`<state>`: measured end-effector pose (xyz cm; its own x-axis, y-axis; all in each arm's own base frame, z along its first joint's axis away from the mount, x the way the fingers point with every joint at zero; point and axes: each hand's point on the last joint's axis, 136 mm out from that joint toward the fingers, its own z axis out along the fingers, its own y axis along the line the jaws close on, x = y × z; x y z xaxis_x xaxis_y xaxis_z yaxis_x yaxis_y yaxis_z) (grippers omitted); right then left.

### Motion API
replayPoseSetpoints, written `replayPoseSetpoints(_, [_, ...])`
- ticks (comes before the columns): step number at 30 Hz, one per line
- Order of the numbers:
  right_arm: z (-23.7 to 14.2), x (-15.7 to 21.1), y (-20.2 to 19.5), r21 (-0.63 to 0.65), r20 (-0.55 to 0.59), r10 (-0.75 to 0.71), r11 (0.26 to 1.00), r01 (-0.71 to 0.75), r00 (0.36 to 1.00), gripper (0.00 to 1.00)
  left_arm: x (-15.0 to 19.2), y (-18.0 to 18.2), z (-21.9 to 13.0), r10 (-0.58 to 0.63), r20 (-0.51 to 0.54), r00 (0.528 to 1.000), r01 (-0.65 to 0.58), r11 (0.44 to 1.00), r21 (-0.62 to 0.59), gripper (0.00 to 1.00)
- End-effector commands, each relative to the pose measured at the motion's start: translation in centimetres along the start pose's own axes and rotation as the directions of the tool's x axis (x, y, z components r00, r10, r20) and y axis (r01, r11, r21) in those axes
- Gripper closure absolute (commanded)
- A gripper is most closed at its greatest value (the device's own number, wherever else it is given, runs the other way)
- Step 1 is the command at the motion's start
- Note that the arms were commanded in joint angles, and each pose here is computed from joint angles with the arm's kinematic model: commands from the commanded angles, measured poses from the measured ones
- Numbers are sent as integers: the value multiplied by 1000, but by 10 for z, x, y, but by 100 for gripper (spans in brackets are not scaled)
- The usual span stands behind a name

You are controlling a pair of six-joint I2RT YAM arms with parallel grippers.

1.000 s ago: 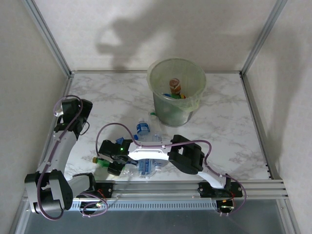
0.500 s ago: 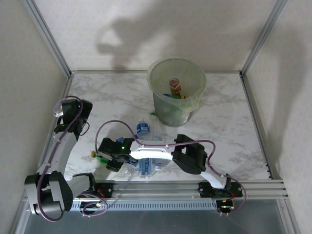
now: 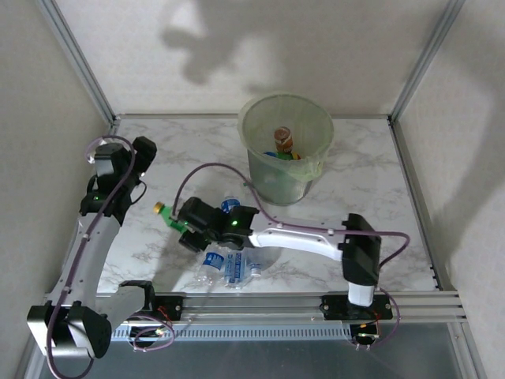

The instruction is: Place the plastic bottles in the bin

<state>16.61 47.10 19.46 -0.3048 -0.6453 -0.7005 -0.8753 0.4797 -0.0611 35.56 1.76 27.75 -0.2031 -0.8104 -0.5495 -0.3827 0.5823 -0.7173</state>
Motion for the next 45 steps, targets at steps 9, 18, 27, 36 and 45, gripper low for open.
replayPoseSetpoints(9, [-111,-42,-90,218,341,255,915,-340,905,59,68,-33,0,111,-193,975,-84,986,141,13])
replayPoseSetpoints(18, [-170,-45,-132,181,483,379,839,-514,789,60,89,-63,-3,160,-239,958,-110,971,212,14])
replayPoseSetpoints(27, [-210,-49,-202,165,529,522,710,-685,669,60,116,-68,0,154,-284,947,-89,969,229,15])
replayPoseSetpoints(36, [-207,-47,-269,196,538,592,605,-772,600,60,142,-64,-1,193,-322,927,-124,967,223,16])
replayPoseSetpoints(45, [-167,-20,-328,229,492,663,526,-819,564,60,163,-69,-3,231,-348,908,-153,959,238,17])
